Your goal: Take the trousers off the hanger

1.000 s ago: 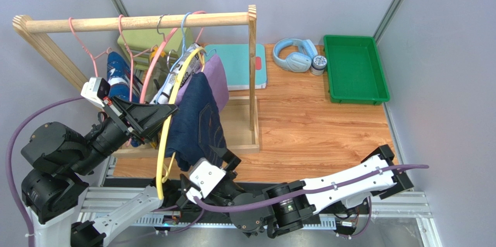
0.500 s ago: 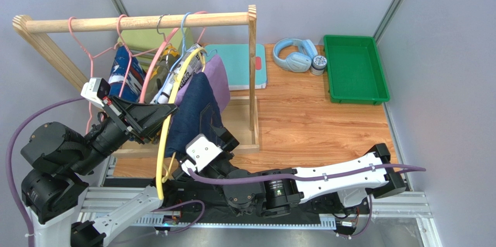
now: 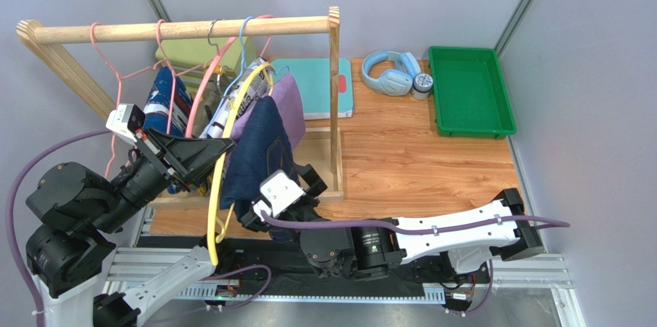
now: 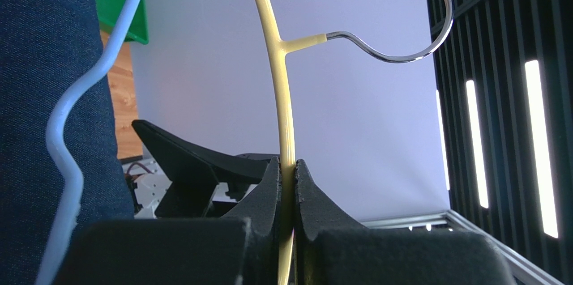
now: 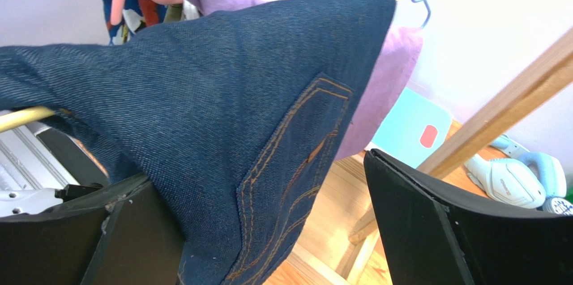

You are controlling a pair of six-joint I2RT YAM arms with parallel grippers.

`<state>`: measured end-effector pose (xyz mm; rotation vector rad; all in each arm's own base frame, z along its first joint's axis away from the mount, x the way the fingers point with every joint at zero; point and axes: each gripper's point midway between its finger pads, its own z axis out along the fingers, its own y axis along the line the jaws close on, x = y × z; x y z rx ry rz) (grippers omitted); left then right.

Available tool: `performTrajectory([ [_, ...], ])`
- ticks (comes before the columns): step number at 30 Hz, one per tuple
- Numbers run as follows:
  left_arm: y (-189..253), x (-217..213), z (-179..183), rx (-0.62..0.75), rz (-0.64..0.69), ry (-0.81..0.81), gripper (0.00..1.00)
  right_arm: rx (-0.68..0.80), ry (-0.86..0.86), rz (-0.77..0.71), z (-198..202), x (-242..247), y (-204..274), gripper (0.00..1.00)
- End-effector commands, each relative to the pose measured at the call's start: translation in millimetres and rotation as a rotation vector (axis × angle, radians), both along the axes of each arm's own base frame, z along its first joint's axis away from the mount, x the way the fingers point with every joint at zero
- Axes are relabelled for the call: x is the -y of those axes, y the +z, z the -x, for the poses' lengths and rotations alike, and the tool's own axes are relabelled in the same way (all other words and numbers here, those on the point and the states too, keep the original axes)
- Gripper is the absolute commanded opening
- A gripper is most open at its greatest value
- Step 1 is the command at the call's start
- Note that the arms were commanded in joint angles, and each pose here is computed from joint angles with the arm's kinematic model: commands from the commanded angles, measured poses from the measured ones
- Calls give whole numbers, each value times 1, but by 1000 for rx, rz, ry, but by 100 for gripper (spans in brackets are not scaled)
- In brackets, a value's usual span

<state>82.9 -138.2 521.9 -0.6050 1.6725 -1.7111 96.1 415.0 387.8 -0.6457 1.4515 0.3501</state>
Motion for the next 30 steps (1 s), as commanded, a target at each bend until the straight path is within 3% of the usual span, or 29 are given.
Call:
performTrajectory([
  [1, 23, -12, 18, 46, 64, -8, 0, -27, -39, -27, -12, 28, 14, 96],
  [10, 19, -4, 14, 20, 51, -34, 0, -62, 92, -9, 4, 5, 6, 95],
  [17, 18, -3, 11, 16, 51, -27, 0, -52, 18, -8, 2, -20, -2, 96],
  [23, 17, -4, 12, 13, 49, -25, 0, -27, -27, -97, 3, -28, 17, 95],
  [30, 10, -4, 12, -2, 43, -28, 0, 11, -50, -136, -2, -25, 44, 86],
])
